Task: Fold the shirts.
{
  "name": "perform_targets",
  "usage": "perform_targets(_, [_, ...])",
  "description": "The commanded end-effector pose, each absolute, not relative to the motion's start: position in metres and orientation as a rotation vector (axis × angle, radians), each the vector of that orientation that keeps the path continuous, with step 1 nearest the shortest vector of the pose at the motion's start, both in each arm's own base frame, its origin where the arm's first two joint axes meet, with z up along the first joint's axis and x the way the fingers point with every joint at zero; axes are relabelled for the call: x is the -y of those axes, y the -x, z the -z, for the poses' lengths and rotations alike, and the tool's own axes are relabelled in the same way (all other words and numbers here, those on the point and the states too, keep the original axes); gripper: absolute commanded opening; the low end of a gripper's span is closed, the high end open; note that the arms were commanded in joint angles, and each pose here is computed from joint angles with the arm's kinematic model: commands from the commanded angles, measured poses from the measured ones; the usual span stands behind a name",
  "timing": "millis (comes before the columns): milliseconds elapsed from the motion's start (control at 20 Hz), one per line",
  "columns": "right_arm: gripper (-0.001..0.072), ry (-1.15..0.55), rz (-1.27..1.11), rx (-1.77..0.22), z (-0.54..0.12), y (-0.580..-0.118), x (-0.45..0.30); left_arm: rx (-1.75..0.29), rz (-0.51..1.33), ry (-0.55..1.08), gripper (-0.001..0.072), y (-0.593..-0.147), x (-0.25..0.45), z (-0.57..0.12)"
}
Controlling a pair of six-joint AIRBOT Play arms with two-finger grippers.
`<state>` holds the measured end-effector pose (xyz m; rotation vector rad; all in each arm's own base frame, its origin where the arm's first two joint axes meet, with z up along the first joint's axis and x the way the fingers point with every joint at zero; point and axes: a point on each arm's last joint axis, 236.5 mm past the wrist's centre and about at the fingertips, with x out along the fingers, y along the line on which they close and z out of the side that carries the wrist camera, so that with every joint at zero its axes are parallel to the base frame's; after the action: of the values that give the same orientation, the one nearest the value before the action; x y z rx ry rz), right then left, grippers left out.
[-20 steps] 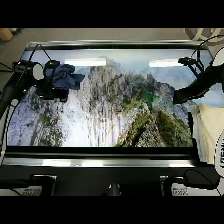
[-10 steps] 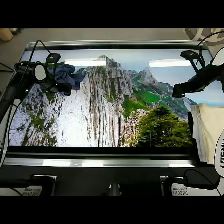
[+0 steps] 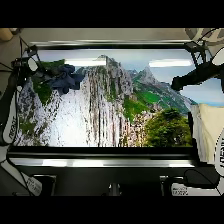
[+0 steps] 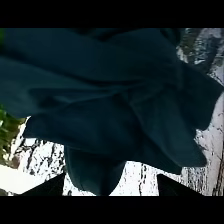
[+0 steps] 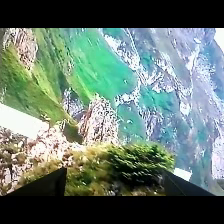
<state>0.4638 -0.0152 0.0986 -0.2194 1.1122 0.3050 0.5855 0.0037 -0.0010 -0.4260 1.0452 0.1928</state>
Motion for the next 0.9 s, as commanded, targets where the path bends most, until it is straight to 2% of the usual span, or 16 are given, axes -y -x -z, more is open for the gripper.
perform_targets(0, [0.0626, 0.218, -0.321, -1.11, -0.096, -0.466, 0.012, -1.134, -0.179, 0.735, 0.0687, -0.597, -0.011, 0.059])
perform_targets(200, [0.0627, 0.218, -0.321, -1.111, -0.096, -0.465, 0.012, -1.181, -0.184, 0.744, 0.0685, -0.596, -0.008, 0.097])
perform_targets(250, [0.0627, 0.218, -0.321, -1.109, -0.096, -0.466, 0.012, -1.171, -0.181, 0.743, 0.0661, -0.6, -0.005, 0.099])
perform_targets(300, [0.0627, 0.218, -0.32, -1.108, -0.097, -0.466, 0.012, -1.152, -0.176, 0.741, 0.0413, -0.604, -0.003, 0.097])
perform_targets(350, [0.0626, 0.22, -0.32, -1.107, -0.097, -0.466, 0.012, -1.131, -0.159, 0.75, 0.0025, -0.608, 0.003, 0.088])
perform_targets(450, [0.0623, 0.265, -0.339, -1.081, -0.102, -0.468, 0.013, -1.03, -0.064, 0.713, 0.0022, -0.625, 0.014, 0.044])
perform_targets(600, [0.0618, 0.353, -0.313, -0.961, -0.14, -0.473, 0.019, -0.764, 0.132, 0.516, 0.0022, -0.631, 0.039, -0.102])
perform_targets(700, [0.0603, 0.384, -0.261, -0.816, -0.191, -0.472, 0.021, -0.568, 0.267, 0.318, 0.0022, -0.594, 0.072, -0.224])
perform_targets(850, [0.06, 0.394, -0.235, -0.641, -0.266, -0.439, 0.01, -0.3, 0.427, 0.152, 0.0022, -0.495, 0.131, -0.374])
